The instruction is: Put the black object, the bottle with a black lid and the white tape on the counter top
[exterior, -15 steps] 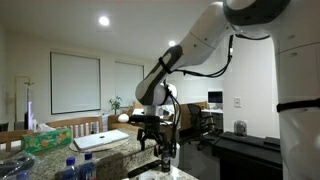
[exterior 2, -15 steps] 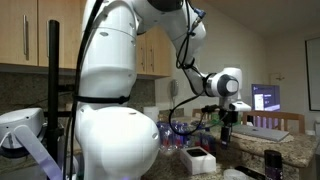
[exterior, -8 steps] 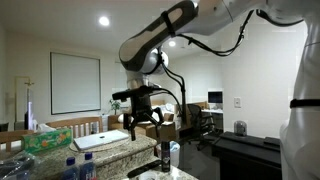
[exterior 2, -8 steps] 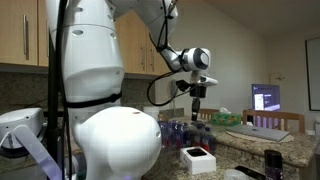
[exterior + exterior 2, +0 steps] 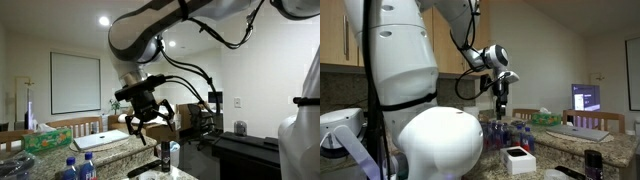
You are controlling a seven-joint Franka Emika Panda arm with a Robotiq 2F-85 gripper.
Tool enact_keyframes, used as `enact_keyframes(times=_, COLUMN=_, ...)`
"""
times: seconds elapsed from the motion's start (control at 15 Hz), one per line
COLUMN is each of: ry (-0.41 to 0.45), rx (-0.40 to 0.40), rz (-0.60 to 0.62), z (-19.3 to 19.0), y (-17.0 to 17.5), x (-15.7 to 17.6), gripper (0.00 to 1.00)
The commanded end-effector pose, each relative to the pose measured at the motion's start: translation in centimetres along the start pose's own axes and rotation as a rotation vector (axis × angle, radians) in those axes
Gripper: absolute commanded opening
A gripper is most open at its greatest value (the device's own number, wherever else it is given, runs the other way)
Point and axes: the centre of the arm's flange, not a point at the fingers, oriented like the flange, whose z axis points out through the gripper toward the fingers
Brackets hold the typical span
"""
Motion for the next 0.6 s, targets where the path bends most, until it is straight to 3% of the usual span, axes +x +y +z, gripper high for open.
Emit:
enact_keyframes(times=0.0, ry=0.127, rx=-0.067, rz=-0.135, z=2.2, y=3.2, x=-1.4, gripper=1.0)
enact_keyframes(times=0.2, ry=0.229, rx=-0.11, rz=-0.225, z=3.2, y=4.6, x=-1.3, gripper=1.0)
enact_keyframes(times=0.27, ry=0.154, rx=-0.109, rz=-0.158, z=2.0, y=2.6, x=-0.8, gripper=1.0)
enact_keyframes(times=0.53, ry=0.196, rx=-0.117, rz=-0.189, z=2.6, y=3.5, x=-1.1, gripper=1.0)
